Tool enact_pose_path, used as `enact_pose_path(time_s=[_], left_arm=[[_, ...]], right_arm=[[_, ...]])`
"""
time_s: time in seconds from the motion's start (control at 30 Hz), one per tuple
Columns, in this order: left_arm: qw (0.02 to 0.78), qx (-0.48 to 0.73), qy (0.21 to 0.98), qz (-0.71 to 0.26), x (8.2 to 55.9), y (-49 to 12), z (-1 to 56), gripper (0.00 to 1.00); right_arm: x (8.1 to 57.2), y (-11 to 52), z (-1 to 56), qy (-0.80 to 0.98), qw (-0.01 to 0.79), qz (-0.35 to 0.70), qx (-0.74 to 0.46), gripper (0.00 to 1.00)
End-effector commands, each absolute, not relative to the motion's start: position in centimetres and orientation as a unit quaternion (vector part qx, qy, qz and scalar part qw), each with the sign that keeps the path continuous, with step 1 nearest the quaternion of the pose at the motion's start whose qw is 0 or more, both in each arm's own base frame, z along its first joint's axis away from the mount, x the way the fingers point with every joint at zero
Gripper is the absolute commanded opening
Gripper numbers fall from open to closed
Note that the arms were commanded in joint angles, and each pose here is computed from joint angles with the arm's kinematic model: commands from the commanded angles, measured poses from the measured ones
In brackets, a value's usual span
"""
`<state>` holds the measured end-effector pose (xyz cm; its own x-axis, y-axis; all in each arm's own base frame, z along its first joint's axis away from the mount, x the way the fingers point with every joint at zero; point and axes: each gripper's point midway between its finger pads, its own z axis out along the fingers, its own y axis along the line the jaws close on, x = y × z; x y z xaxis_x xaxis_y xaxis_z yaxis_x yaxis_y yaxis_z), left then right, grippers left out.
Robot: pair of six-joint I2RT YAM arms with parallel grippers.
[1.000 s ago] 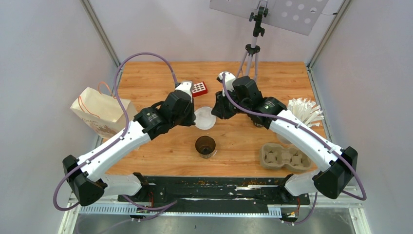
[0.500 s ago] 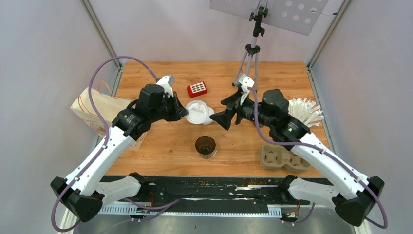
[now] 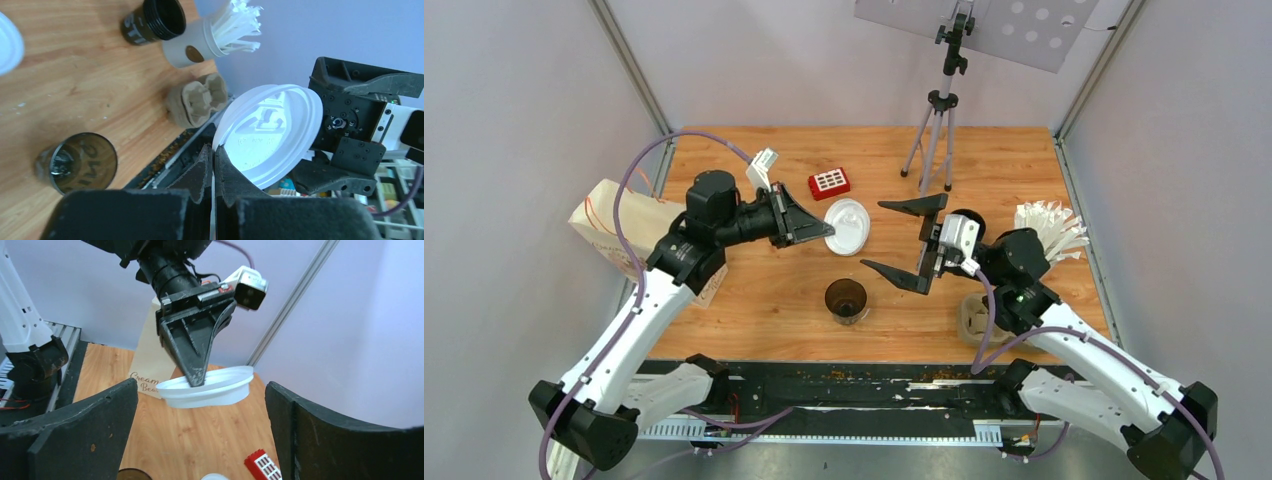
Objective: Pack the takeout coffee
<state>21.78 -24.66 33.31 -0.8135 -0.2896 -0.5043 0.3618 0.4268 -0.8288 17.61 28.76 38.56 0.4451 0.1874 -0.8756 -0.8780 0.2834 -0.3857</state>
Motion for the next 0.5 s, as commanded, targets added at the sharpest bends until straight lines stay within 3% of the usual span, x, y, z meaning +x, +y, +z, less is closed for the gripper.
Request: enact_pose_path(time_s=[0.0,0.47], left_arm=[[0.260,0.035,0.744,-0.615,19.6,-25.8,35.6,0.00],[0.217,-0.001,0.702,-0.678,18.5,-26.2,36.1,0.00]], right_arm=[[17.3,28.9,42.0,0.282,0.757,0.340,-0.482,1.00],[16.9,29.8,41.2,0.238,0.757,0.329,-0.512,1.00]])
